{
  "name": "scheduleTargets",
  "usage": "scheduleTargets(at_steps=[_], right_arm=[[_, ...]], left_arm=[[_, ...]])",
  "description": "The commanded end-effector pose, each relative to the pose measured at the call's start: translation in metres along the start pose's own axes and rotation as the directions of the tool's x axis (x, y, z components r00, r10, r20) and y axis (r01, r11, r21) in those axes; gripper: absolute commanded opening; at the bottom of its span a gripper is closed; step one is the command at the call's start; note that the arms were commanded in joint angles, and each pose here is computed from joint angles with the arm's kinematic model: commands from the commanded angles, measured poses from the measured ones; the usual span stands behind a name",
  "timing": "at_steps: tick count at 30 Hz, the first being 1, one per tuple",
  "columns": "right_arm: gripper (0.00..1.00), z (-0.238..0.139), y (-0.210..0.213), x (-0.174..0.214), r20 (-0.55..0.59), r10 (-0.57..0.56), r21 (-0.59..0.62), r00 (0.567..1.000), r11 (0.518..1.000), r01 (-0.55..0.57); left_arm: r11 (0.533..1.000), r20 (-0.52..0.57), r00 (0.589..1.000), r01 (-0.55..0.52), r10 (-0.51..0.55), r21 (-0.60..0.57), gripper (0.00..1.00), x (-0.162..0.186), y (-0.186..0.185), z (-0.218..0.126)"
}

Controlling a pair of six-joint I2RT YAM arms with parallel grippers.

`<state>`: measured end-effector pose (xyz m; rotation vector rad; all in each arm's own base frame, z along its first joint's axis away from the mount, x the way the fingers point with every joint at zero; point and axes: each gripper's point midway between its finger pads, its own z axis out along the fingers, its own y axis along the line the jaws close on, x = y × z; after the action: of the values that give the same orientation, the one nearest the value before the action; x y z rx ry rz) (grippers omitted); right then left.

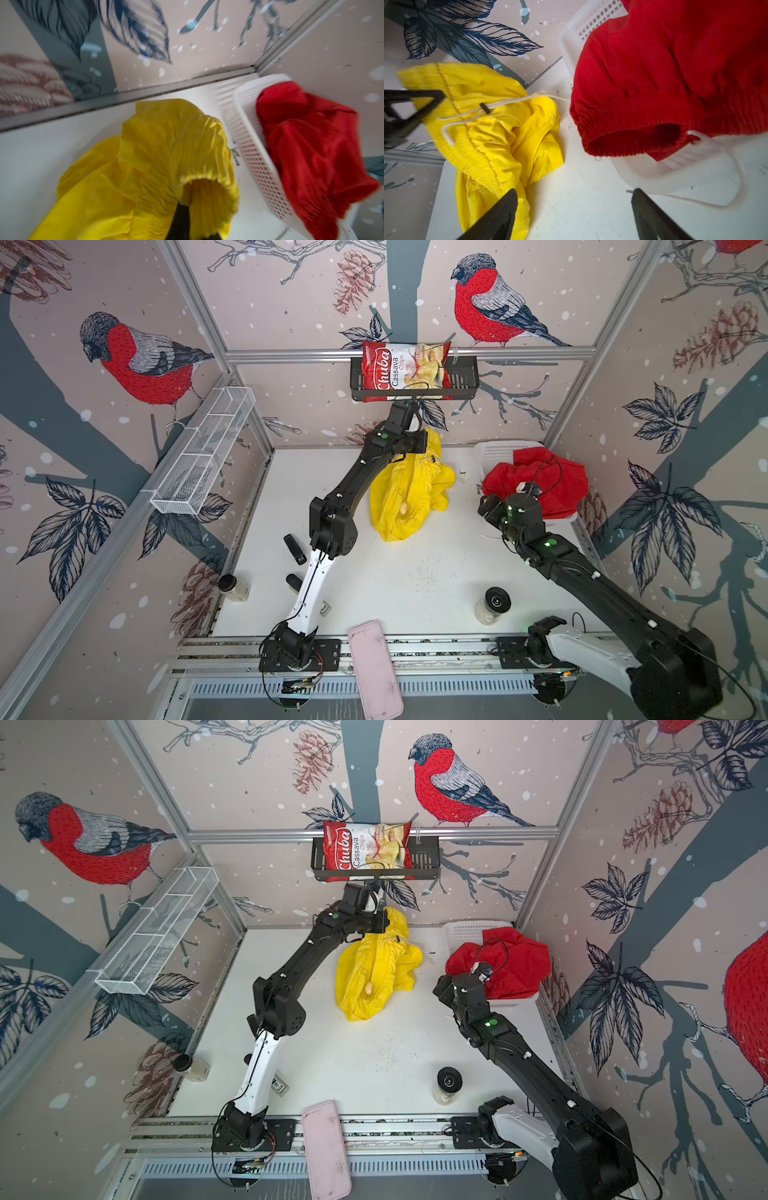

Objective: Fold and stack the shorts

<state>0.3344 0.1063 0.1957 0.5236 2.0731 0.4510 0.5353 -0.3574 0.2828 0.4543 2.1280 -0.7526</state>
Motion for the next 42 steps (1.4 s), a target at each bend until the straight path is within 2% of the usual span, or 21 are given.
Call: scheduleTargets(at_steps=[1,5,7,8,11,14,17,19,22,24,26,28,30,32,36,41,42], right_arm=[[0.86,-0.001,0.020,-0.020,0.042,-0.035,-0.036,0.998,0.999,0.037],[0.86,-0.011,0.042,-0.052,0.131,-0.042,-0.098,0.990,0.994,0.055],[0.87,-0.020,0.048,-0.068,0.190,-0.029,-0.127,0.981,0.990,0.053],[0.87,-0.025,0.049,-0.077,0.223,-0.014,-0.144,0.975,0.988,0.047],[0.87,-0.040,0.052,-0.098,0.279,0.024,-0.196,0.960,0.980,0.032],[0.87,-0.048,0.050,-0.106,0.301,0.044,-0.206,0.953,0.978,0.020],[0.86,-0.048,0.054,-0.100,0.272,0.040,-0.232,0.962,0.972,0.026],[0.86,-0.044,0.051,-0.093,0.246,0.036,-0.225,0.969,0.974,0.021],[0.86,-0.038,0.042,-0.082,0.212,0.022,-0.199,0.977,0.980,0.021],[0.86,-0.034,0.037,-0.077,0.200,0.009,-0.179,0.980,0.984,0.027],[0.86,-0.030,0.035,-0.073,0.180,0.001,-0.163,0.984,0.986,0.029],[0.86,-0.024,0.036,-0.070,0.157,-0.016,-0.159,0.987,0.986,0.042],[0.87,-0.015,0.037,-0.064,0.128,-0.032,-0.153,0.991,0.987,0.052],[0.86,-0.002,0.041,-0.055,0.077,-0.055,-0.151,0.995,0.986,0.066],[0.86,0.025,0.049,-0.039,0.010,-0.129,-0.110,0.992,0.986,0.129],[0.87,0.081,0.059,-0.028,-0.071,-0.252,-0.014,0.965,0.968,0.252],[0.87,0.094,0.061,-0.027,-0.090,-0.273,0.006,0.958,0.962,0.274]], left_arm=[[0.926,0.283,0.934,-0.289,0.218,0.241,0.00,-0.084,-0.098,-0.119],[0.836,0.350,0.899,-0.395,0.265,0.382,0.00,-0.086,-0.143,-0.183],[0.814,0.354,0.892,-0.417,0.281,0.404,0.00,-0.082,-0.150,-0.201],[0.818,0.350,0.889,-0.424,0.294,0.389,0.00,-0.079,-0.149,-0.206],[0.861,0.312,0.896,-0.409,0.317,0.302,0.00,-0.069,-0.130,-0.212],[0.929,0.227,0.930,-0.329,0.288,0.172,0.00,-0.044,-0.083,-0.201],[0.986,0.105,0.983,-0.156,0.150,0.056,0.00,0.006,-0.016,-0.177],[0.997,0.022,0.999,-0.024,0.026,-0.074,0.00,0.045,0.036,-0.166],[0.950,-0.078,0.987,0.109,-0.138,-0.293,0.00,0.112,0.096,-0.161],[0.900,-0.124,0.970,0.144,-0.212,-0.411,0.00,0.153,0.122,-0.162],[0.826,-0.183,0.943,0.139,-0.279,-0.546,0.00,0.192,0.148,-0.167],[0.725,-0.231,0.901,0.123,-0.368,-0.678,0.00,0.224,0.171,-0.178],[0.676,-0.290,0.859,0.085,-0.422,-0.732,0.00,0.251,0.181,-0.182],[0.653,-0.318,0.831,0.070,-0.457,-0.754,0.00,0.270,0.186,-0.183],[0.640,-0.329,0.827,0.048,-0.456,-0.767,0.00,0.274,0.192,-0.183],[0.640,-0.332,0.816,0.060,-0.474,-0.766,0.00,0.275,0.197,-0.177],[0.644,-0.332,0.814,0.066,-0.477,-0.762,0.05,0.276,0.196,-0.176]])
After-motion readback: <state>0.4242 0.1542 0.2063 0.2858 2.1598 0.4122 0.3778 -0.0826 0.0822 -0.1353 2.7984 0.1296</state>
